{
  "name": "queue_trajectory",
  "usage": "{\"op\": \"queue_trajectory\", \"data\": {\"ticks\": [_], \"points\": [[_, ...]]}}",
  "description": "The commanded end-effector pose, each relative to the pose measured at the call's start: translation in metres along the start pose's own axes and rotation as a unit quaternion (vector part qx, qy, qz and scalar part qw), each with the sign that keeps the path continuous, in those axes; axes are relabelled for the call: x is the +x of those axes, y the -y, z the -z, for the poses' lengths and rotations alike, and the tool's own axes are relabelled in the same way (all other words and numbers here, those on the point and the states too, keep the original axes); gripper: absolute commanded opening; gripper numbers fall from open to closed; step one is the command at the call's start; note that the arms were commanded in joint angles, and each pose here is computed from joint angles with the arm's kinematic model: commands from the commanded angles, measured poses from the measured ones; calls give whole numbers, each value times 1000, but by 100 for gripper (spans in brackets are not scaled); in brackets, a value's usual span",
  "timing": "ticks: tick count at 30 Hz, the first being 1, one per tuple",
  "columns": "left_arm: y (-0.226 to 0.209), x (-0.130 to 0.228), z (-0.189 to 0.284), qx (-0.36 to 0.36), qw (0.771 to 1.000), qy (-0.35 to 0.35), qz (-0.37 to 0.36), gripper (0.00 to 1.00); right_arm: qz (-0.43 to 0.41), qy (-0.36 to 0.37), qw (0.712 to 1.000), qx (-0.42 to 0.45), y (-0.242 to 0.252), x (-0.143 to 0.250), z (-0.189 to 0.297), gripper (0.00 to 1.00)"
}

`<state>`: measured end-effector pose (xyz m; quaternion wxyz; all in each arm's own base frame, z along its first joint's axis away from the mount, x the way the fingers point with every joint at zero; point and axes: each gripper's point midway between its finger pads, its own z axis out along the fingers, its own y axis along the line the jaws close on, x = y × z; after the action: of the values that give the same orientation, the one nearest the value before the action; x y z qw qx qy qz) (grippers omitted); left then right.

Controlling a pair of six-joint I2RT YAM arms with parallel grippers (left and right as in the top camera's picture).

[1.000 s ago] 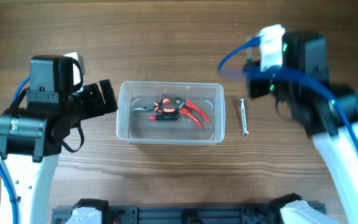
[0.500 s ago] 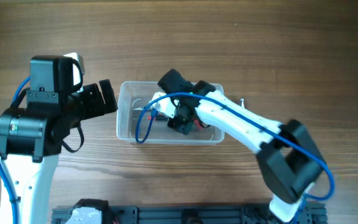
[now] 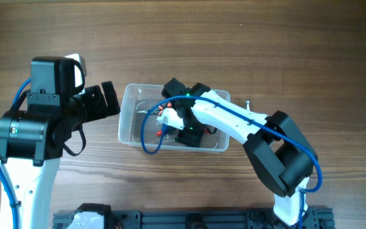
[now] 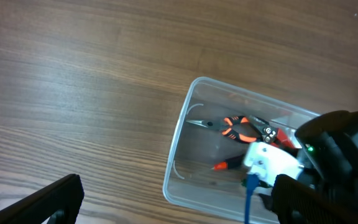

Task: Pack container
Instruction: 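Place the green screwdriver into the container and release, then grasp the silver wrench with the right gripper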

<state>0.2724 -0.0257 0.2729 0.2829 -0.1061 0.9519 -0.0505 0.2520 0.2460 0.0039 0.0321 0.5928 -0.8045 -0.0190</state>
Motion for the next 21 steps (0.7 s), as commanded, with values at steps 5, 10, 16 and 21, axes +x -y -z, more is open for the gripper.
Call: {"op": "queue_trajectory", "data": {"ticks": [5,10,16,21], "points": [[2,-3,4,9,1000,7,-6,100,-132,171,957,193,56,-35,182,68],[2,-3,4,9,1000,7,-6,100,-249,313,883,246,67,3,292,61],[2,-3,4,9,1000,7,-6,100,-491,267,815,153,120,71,228,61],[2,-3,4,9,1000,7,-5,100,-573,159,800,74,138,114,98,59]]}}
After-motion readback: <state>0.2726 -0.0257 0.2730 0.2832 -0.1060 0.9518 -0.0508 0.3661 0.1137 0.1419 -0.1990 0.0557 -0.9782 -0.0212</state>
